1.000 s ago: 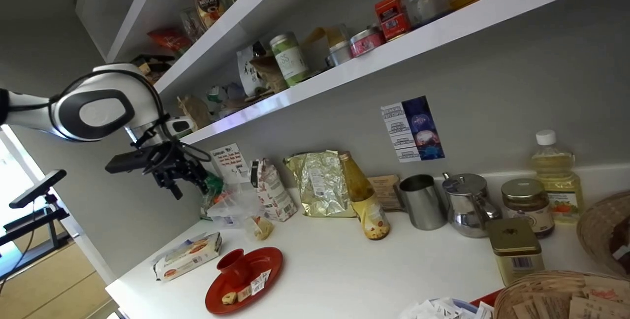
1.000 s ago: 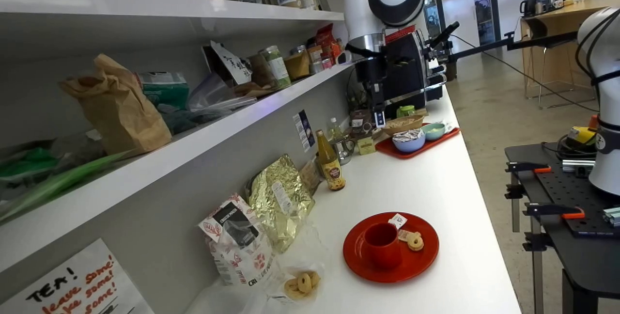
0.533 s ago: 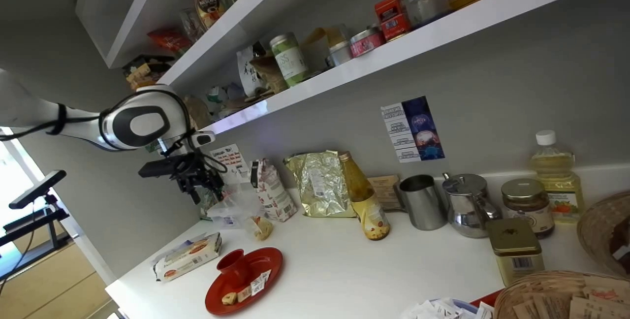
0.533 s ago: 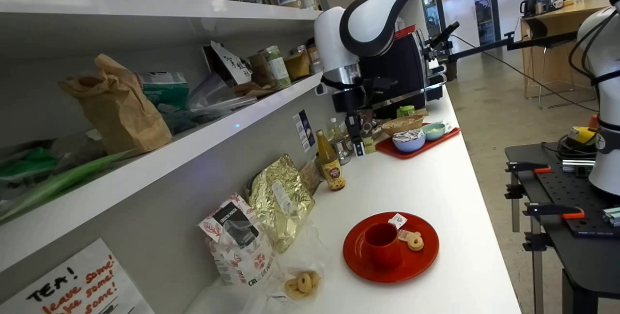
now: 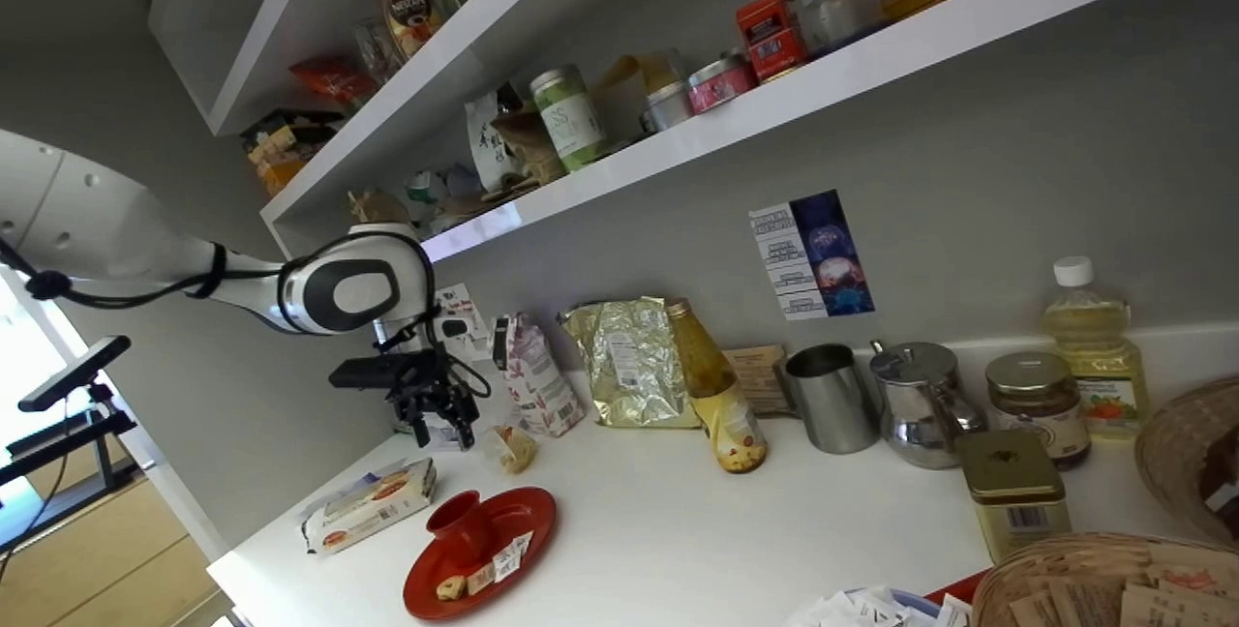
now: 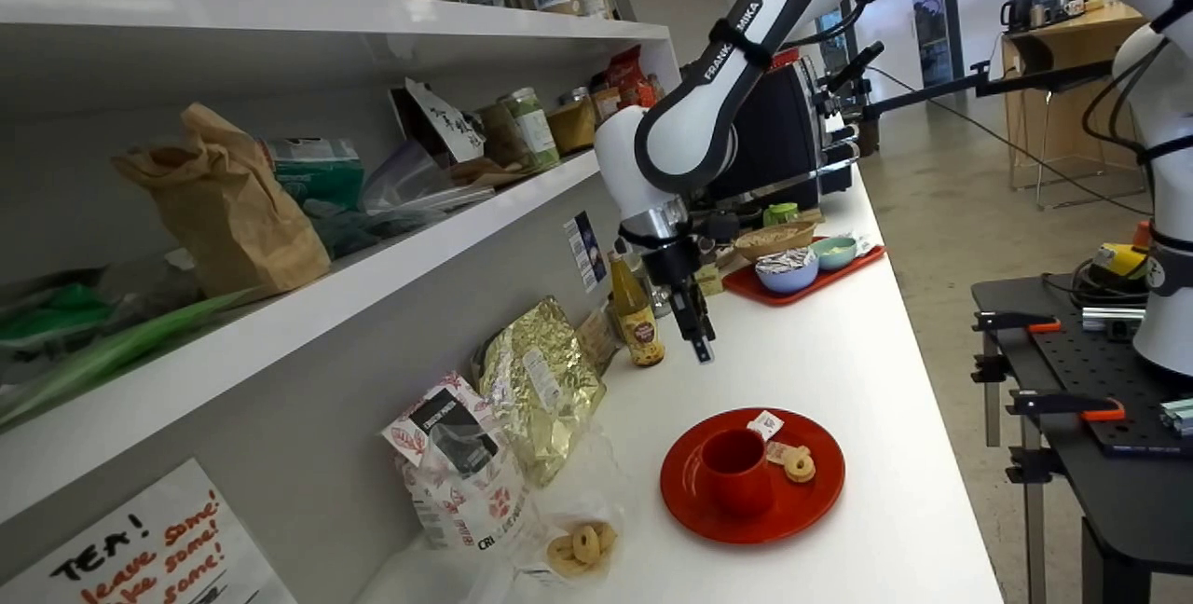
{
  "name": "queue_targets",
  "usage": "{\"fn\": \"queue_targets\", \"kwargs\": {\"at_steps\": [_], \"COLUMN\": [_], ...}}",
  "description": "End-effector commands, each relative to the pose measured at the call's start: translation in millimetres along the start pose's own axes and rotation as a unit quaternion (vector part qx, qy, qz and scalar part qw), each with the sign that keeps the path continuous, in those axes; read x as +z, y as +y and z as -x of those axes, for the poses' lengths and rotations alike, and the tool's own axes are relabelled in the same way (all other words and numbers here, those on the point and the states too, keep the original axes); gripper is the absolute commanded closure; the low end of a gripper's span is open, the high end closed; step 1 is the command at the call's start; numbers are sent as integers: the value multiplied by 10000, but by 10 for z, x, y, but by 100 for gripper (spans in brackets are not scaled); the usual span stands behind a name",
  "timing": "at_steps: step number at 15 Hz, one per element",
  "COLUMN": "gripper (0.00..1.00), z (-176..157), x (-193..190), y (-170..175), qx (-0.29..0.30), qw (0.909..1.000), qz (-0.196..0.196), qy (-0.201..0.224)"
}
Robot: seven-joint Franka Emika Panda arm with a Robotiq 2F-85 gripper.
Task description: Remove the cup from the plate
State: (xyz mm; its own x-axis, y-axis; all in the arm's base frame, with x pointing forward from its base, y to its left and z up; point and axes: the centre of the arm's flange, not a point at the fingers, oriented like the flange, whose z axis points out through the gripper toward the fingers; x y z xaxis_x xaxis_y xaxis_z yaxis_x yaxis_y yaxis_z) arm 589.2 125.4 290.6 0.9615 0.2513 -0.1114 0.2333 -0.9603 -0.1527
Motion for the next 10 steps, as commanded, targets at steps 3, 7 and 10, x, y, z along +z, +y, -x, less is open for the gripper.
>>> {"fn": "queue_targets", "kwargs": {"at_steps": [3,7,10], "gripper": [0,0,0], "z": [-215,-323,-478], "x": [444,712,814], "y": [-192,-308,-354], "qx": [1,63,237], "qw": [9986,9972,9967], "qz": [96,181,336], "qy": [-522,-727,-693]}}
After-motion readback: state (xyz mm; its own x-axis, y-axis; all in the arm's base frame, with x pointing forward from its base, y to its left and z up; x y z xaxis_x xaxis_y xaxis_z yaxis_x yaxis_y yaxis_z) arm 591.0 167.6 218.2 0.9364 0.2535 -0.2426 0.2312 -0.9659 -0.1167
